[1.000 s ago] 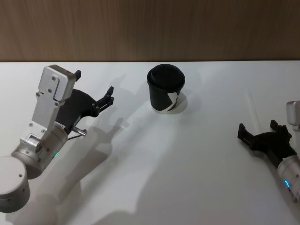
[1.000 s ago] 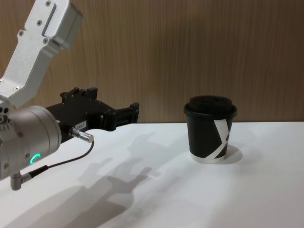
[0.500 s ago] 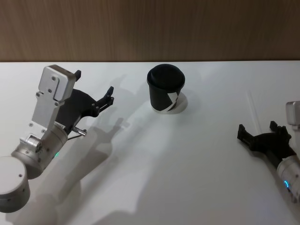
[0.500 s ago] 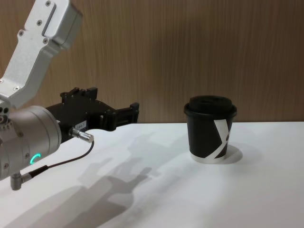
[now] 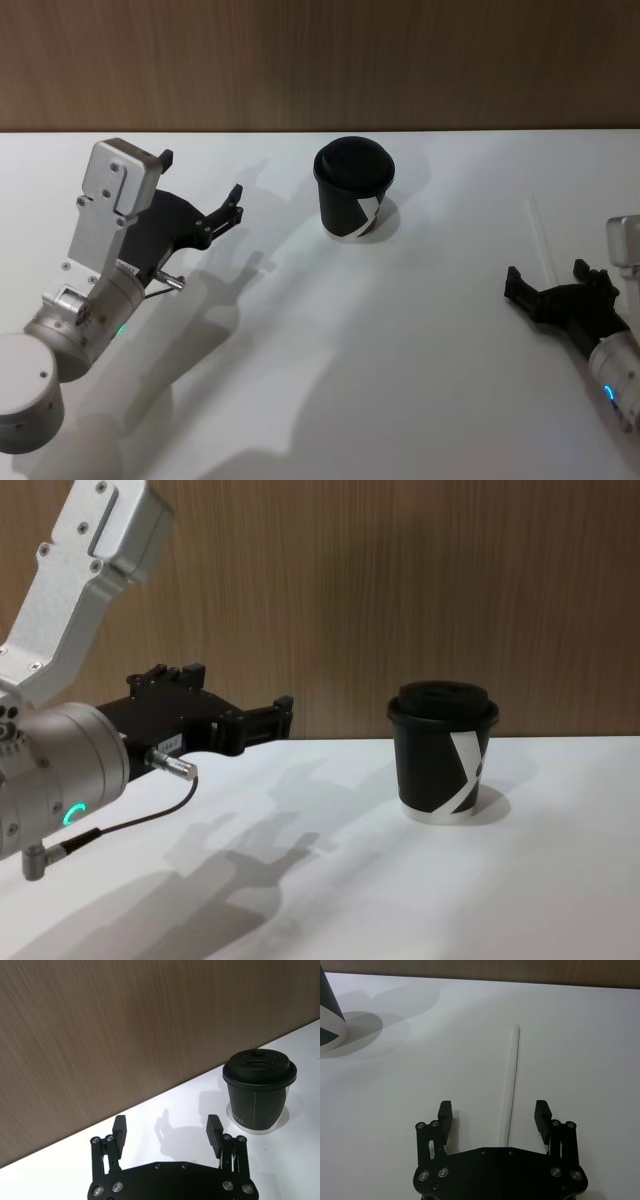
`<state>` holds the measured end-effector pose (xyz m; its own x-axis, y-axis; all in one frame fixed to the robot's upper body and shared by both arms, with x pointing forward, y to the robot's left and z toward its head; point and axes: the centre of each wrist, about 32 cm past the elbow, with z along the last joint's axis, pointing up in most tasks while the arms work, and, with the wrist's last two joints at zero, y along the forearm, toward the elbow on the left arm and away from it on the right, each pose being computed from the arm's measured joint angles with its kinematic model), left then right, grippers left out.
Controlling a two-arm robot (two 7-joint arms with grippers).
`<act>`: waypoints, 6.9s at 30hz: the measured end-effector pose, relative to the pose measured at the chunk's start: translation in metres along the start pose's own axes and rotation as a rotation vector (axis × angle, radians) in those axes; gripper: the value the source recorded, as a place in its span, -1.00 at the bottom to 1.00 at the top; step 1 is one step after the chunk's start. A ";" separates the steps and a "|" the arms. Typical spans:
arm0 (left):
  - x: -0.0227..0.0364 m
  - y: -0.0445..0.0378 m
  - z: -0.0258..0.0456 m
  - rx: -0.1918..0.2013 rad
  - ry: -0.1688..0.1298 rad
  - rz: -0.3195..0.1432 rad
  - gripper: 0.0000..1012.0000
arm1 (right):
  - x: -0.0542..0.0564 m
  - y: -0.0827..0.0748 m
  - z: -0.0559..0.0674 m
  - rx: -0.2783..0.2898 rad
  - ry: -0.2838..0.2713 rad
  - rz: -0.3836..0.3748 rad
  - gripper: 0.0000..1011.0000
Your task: Pick up the straw with one hand, pass it to the other hand, and insert it into the cup.
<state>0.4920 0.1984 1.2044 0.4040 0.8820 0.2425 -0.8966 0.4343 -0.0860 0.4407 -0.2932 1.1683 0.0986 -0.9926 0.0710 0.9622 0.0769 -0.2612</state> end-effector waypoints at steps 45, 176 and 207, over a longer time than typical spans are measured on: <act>0.0000 0.0000 0.0000 0.000 0.000 0.000 0.98 | 0.000 0.001 0.000 -0.005 -0.003 0.002 -1.00; 0.0536 0.0606 0.0603 -0.220 0.466 -0.497 0.98 | 0.021 0.020 0.090 0.769 -0.457 0.844 -1.00; 0.0117 0.0215 0.0513 -0.242 0.860 -0.572 0.98 | 0.021 0.020 0.090 0.770 -0.458 0.846 -1.00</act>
<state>0.4682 0.2087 1.2550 0.8317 0.3260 -0.4495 -0.5105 0.7673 -0.3882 0.4846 -0.3041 1.2512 0.6940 -0.4910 0.5266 0.4360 0.8686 0.2354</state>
